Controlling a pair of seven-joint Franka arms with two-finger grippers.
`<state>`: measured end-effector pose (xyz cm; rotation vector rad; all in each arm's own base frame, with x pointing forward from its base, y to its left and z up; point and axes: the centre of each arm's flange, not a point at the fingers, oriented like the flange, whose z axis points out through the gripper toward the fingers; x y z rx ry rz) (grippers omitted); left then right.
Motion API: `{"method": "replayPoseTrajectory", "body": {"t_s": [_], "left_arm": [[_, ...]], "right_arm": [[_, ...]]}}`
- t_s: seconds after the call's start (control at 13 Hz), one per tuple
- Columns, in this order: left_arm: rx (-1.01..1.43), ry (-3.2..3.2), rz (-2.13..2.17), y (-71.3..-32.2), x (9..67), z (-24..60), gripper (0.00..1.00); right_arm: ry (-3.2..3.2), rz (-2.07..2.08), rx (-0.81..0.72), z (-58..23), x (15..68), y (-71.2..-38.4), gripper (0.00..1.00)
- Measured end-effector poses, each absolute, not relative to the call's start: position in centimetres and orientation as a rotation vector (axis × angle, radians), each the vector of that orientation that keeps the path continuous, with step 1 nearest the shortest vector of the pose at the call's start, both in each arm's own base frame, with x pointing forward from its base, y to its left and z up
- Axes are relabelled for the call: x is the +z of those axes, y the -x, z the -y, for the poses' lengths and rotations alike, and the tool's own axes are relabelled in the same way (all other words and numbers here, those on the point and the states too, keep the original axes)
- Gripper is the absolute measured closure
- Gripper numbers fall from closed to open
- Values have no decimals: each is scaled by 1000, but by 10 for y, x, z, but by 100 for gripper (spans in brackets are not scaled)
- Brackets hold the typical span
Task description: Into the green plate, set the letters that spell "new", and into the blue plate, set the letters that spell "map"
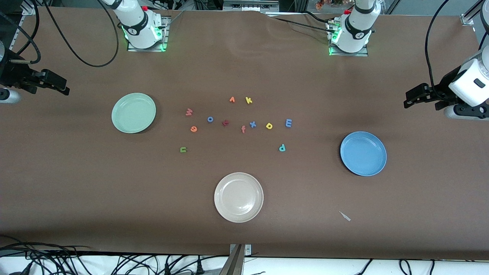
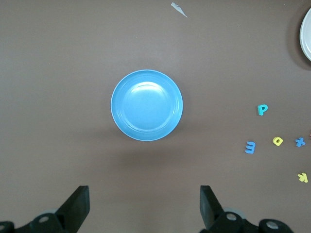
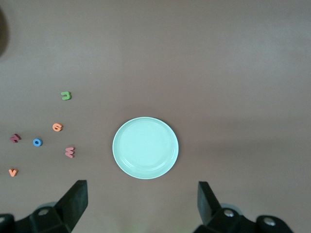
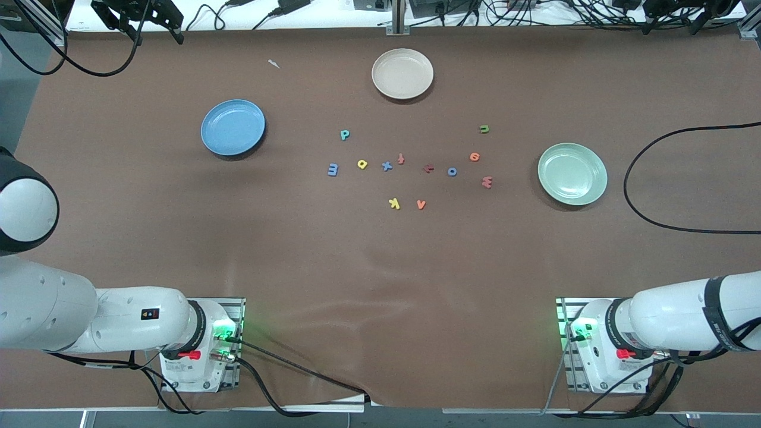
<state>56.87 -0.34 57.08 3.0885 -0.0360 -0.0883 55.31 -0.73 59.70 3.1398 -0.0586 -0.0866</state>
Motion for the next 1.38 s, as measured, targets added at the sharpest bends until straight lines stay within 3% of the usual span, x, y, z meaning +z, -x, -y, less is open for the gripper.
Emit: {"method": "replayPoseTrajectory", "body": {"t_s": [1.38], "left_arm": [[-103,-3087,35,-571,565,3,0]], "right_arm": [[-3132,204,-88,13,597,-553,0]]}}
